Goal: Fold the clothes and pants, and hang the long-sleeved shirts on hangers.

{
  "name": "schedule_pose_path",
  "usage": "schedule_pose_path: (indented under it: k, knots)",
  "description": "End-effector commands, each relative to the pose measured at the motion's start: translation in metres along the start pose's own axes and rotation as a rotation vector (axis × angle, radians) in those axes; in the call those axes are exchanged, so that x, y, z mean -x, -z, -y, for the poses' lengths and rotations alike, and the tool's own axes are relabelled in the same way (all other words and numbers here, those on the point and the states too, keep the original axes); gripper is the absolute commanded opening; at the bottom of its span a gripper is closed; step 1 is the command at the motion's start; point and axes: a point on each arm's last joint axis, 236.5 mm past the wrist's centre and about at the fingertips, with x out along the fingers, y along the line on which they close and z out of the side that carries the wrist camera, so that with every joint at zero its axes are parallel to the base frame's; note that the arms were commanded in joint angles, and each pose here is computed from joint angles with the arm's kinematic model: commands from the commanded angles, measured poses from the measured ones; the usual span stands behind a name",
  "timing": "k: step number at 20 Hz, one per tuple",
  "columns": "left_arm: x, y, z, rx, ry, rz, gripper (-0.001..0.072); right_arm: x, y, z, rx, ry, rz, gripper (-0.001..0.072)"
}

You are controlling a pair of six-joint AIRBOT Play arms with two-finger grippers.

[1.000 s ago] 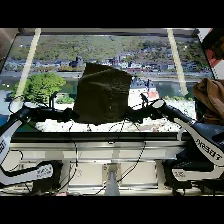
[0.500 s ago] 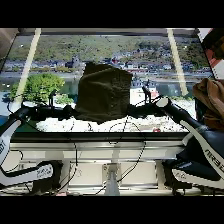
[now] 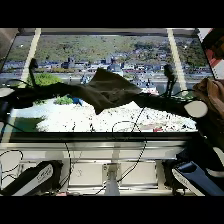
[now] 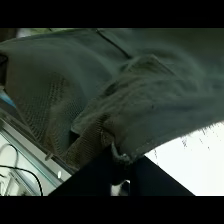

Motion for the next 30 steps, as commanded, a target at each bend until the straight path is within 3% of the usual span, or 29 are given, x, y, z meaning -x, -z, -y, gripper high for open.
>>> schedule_pose_path:
  k: [1,7,11,16,20,25,30]
  knots:
    - [0.03,-0.037,0.093,-0.28,0.039,0.122,0.004,0.06,-0.041,-0.061,0.147,-0.08,0.182,0.0077]
    - [0.097,-0.057,0.192,-0.717,-0.222,0.39,0.004,0.153,-0.056,-0.158,0.362,-0.216,0.289,0.0077]
    - [0.146,-0.047,0.237,-0.866,-0.394,0.58,0.0038,0.174,-0.032,-0.184,0.381,-0.281,0.202,0.0077]
    - [0.18,-0.031,0.207,-0.739,-0.622,0.592,0.0037,0.144,-0.006,-0.164,0.203,-0.301,0.064,0.0076]
    - [0.152,-0.019,0.167,-0.593,-0.585,0.429,0.0038,0.107,-0.001,-0.123,0.049,-0.255,0.072,0.0076]
    - [0.089,-0.017,0.09,-0.355,-0.441,0.238,0.0038,0.052,-0.001,-0.054,-0.103,-0.132,0.097,0.0077]
    - [0.0,-0.037,0.018,-0.384,-0.412,0.139,0.0038,-0.002,-0.029,0.017,-0.202,0.02,0.169,0.0077]
